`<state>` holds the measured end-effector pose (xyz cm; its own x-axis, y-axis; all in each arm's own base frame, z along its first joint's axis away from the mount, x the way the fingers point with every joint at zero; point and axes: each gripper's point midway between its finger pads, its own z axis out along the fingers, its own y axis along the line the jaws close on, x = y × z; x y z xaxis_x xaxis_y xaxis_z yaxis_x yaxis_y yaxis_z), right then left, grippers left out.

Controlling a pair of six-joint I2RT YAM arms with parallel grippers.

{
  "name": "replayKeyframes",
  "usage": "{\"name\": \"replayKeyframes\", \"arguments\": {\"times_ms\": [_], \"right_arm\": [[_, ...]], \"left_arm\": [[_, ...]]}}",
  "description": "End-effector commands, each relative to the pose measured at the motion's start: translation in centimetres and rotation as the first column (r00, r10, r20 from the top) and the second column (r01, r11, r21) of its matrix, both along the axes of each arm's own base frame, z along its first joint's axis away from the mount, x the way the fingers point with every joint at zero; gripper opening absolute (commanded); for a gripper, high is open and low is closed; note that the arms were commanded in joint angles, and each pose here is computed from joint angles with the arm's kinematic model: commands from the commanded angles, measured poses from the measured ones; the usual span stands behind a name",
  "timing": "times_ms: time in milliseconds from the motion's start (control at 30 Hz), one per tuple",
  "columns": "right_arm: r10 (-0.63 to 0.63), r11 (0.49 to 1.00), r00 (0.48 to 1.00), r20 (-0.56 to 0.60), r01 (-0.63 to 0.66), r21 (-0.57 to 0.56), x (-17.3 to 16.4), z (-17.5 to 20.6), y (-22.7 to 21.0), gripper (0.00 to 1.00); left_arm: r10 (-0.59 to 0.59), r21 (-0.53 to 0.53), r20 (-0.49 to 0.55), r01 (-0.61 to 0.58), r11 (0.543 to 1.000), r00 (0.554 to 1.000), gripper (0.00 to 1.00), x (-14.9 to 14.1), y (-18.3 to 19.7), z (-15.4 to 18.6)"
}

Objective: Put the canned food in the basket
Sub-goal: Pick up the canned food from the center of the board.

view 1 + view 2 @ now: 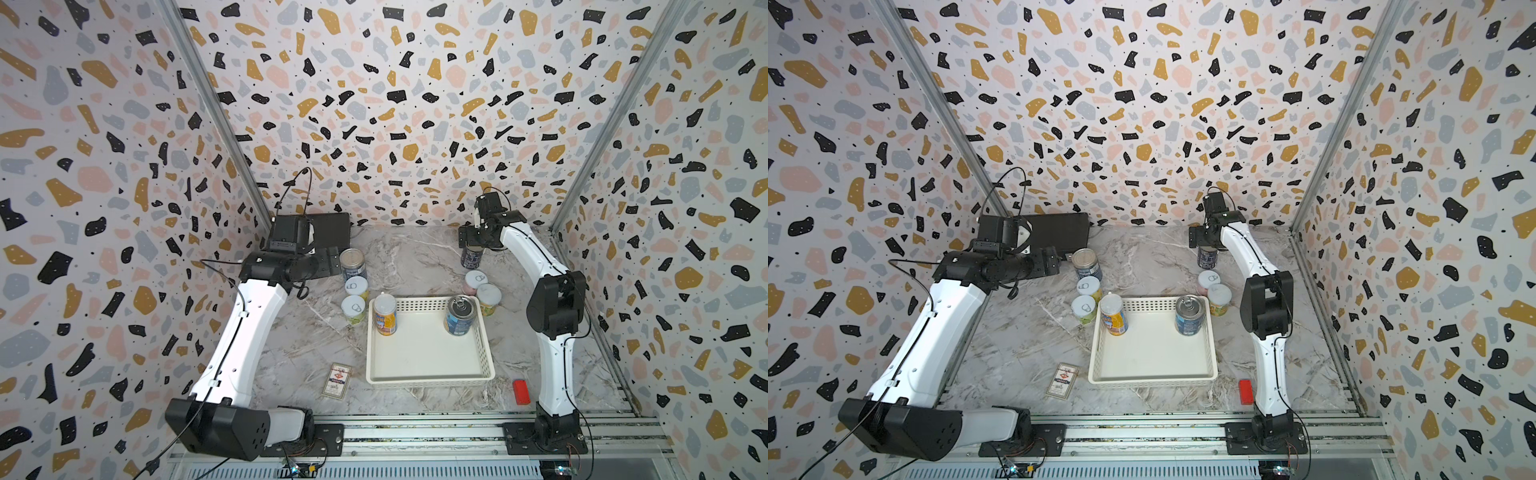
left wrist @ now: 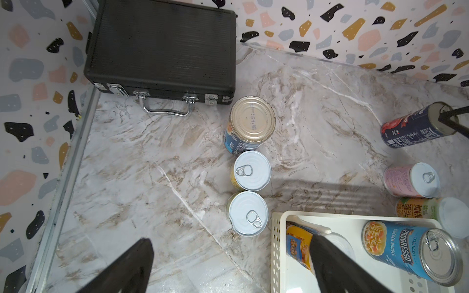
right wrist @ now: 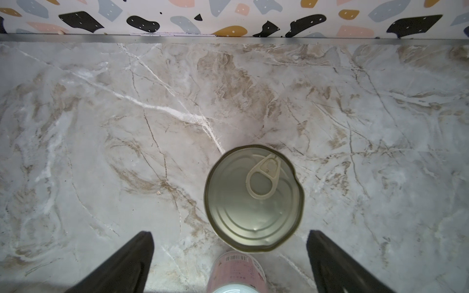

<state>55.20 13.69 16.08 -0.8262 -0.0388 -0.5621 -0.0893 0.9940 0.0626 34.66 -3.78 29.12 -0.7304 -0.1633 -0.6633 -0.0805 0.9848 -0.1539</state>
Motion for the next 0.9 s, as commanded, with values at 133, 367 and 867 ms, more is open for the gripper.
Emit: {"name": "replayKeyframes", "arguments": {"times_ms": [133,367,867], "right_arm": [[0.012,1.000,1.000,0.010,-0.012,-0.001,1.5,0.5,0.2,1.00],[0.009,0.999,1.000,0.007,-0.008,-0.032,2.8,-0.5,-0.1,1.00],[-0.031,0.998,0.999,0.035,0.033,-0.044,2.0,2.1,-1.2,1.00]], "left_arm": [[0.015,-0.074,0.015,-0.014,0.997,1.000,1.00,0.6,0.4,0.1],[0.029,-0.143,-0.001,-0.029,0.989,1.000,1.00,1.1,0.9,-0.3],[0.040,-0.181,-0.012,-0.042,0.983,0.999,1.00,1.4,1.2,-0.7]]}}
